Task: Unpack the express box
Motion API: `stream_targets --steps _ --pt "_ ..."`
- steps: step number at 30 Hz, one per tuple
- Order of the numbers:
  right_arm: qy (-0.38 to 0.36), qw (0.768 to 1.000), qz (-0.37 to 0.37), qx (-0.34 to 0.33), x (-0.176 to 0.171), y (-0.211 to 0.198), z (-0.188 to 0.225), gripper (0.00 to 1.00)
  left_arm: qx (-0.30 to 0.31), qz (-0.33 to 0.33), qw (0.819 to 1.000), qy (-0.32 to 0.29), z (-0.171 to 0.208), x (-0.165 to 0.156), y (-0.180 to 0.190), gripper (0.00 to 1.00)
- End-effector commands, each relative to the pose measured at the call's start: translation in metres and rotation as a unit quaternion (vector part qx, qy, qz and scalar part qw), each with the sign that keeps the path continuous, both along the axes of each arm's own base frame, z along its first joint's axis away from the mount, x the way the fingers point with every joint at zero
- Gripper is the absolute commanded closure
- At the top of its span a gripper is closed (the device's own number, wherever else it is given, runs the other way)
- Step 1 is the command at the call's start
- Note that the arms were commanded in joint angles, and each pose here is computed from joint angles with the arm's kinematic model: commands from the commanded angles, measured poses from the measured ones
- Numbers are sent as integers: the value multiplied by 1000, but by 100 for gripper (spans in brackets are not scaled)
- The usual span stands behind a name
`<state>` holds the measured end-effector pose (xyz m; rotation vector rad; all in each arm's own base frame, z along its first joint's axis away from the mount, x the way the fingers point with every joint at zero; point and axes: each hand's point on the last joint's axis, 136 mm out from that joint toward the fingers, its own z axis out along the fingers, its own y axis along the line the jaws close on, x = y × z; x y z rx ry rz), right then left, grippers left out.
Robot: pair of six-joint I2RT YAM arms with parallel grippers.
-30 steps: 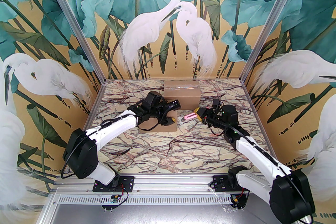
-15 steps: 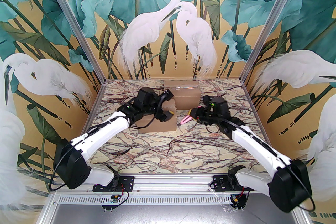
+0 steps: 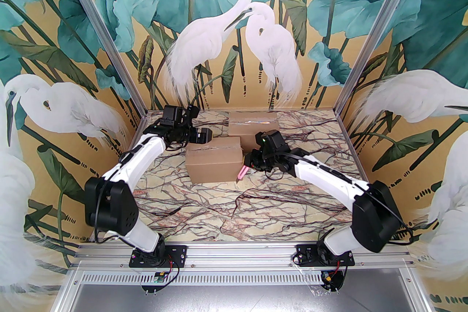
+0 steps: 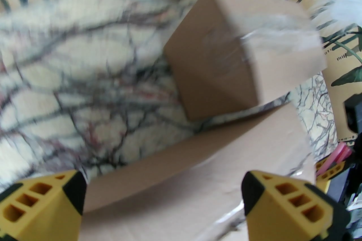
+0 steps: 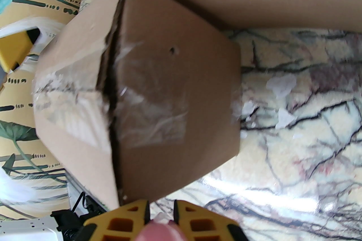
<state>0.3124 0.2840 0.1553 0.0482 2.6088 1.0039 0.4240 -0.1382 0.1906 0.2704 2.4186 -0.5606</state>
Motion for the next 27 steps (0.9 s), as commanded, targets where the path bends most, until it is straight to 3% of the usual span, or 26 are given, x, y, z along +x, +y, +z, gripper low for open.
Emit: stream_targets --steps 1,7,19,27 --pt "-21 999 -1 -39 13 -3 3 100 -54 -20 996 73 -11 -36 -16 5" --pt "-34 997 9 -72 36 4 0 100 -62 10 994 91 -19 -75 1 5" --pt "-53 997 50 -36 98 64 11 100 -106 60 983 134 -21 -123 5 7" --pt "-71 993 60 -77 92 54 14 100 -113 83 978 154 -27 -139 9 8"
